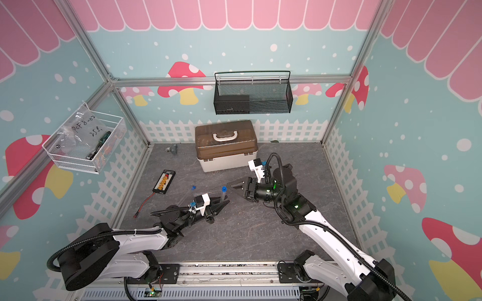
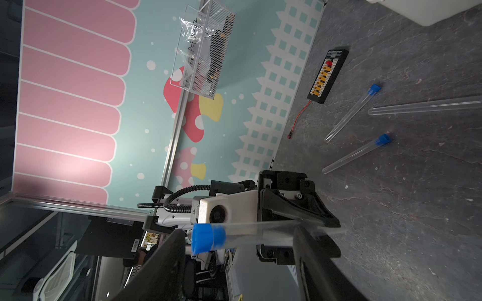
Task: Insert stoppers into test tubes
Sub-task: Insert the stopper into the test tube.
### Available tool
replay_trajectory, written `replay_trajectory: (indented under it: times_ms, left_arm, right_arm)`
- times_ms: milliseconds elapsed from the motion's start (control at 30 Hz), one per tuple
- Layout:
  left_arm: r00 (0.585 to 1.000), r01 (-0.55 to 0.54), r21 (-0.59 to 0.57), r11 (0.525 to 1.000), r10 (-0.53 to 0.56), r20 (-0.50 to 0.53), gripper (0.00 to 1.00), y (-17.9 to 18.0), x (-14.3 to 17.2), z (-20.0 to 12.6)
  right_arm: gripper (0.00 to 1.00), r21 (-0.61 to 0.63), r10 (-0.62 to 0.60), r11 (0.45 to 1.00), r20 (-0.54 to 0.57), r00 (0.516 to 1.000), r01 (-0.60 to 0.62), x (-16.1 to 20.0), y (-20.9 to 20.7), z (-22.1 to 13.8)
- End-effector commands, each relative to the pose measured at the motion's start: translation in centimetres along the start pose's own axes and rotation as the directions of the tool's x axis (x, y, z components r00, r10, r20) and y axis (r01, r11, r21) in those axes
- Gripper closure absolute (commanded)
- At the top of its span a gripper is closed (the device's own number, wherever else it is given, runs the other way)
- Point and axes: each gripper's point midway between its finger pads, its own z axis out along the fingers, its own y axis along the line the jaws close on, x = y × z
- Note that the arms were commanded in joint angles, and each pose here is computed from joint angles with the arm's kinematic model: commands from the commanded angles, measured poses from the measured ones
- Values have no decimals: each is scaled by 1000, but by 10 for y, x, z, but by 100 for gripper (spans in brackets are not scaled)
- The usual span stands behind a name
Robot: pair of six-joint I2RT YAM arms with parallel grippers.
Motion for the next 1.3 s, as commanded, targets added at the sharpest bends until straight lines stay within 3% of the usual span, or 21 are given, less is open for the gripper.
replay_trajectory:
  times_ms: [0, 300, 600, 1100, 1267]
  left_arm:
    - [1000, 13, 17, 1000, -13, 16, 100, -4, -2, -2]
    - [1000, 12, 18, 1000, -12, 18, 100, -4, -3, -1]
    - [998, -30, 72, 997, 26, 52, 100, -12, -16, 1]
    - [949, -102, 69, 992, 77, 305, 100, -6, -98, 13]
    - [940, -105, 92, 990, 69, 335, 100, -10, -111, 13]
  right_arm:
    - [34, -62, -36, 997, -14, 999, 35, -2, 26, 1]
    - [37, -50, -30, 998, -63, 998, 27, 8, 19, 9]
    - [47, 37, 80, 996, -59, 995, -78, 16, -20, 13]
    - [56, 71, 186, 980, -35, 982, -183, 29, -65, 19]
    - [57, 94, 209, 974, -25, 978, -206, 32, -77, 19]
